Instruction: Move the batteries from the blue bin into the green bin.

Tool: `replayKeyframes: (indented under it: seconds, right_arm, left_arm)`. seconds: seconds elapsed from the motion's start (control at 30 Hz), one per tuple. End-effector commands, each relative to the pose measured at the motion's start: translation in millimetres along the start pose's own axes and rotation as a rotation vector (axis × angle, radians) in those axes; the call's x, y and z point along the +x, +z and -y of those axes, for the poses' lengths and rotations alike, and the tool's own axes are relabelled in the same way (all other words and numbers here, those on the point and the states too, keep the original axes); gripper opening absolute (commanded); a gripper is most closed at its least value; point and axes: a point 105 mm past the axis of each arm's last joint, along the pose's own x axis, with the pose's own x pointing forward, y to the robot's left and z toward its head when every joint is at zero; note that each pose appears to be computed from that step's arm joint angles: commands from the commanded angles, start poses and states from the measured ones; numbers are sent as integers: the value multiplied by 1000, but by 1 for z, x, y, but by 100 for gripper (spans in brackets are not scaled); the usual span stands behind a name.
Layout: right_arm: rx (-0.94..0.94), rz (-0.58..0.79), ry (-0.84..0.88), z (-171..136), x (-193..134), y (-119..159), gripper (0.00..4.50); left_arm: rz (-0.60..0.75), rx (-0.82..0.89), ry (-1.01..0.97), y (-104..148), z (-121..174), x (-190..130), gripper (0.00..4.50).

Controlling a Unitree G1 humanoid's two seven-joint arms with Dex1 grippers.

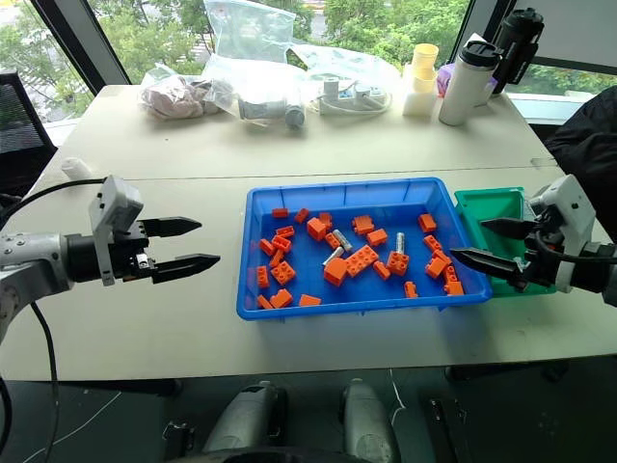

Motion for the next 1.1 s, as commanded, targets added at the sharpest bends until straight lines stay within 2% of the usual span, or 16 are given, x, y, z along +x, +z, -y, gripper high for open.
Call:
replayKeyframes:
  seconds: [0.03, 0.53, 0.83, 1.0, 1.1]
  right_arm:
    - [-39, 31, -1, -2, -2, 11, 445]
    - [-39, 46, 11, -3, 5, 13, 445]
    - [-57, 56, 1, -2, 9, 22, 445]
    - [-80, 60, 181, -34, 37, 38, 445]
    - [-94, 30, 367, -79, 74, 38, 445]
  left_arm:
    - [21, 46, 13, 8, -2, -2, 450]
    - [27, 41, 7, 10, 0, -5, 450]
    - [-26, 104, -17, 15, -6, -12, 450]
    - [-124, 207, -159, 17, 0, -7, 450]
    - [-159, 286, -290, 25, 15, -2, 450]
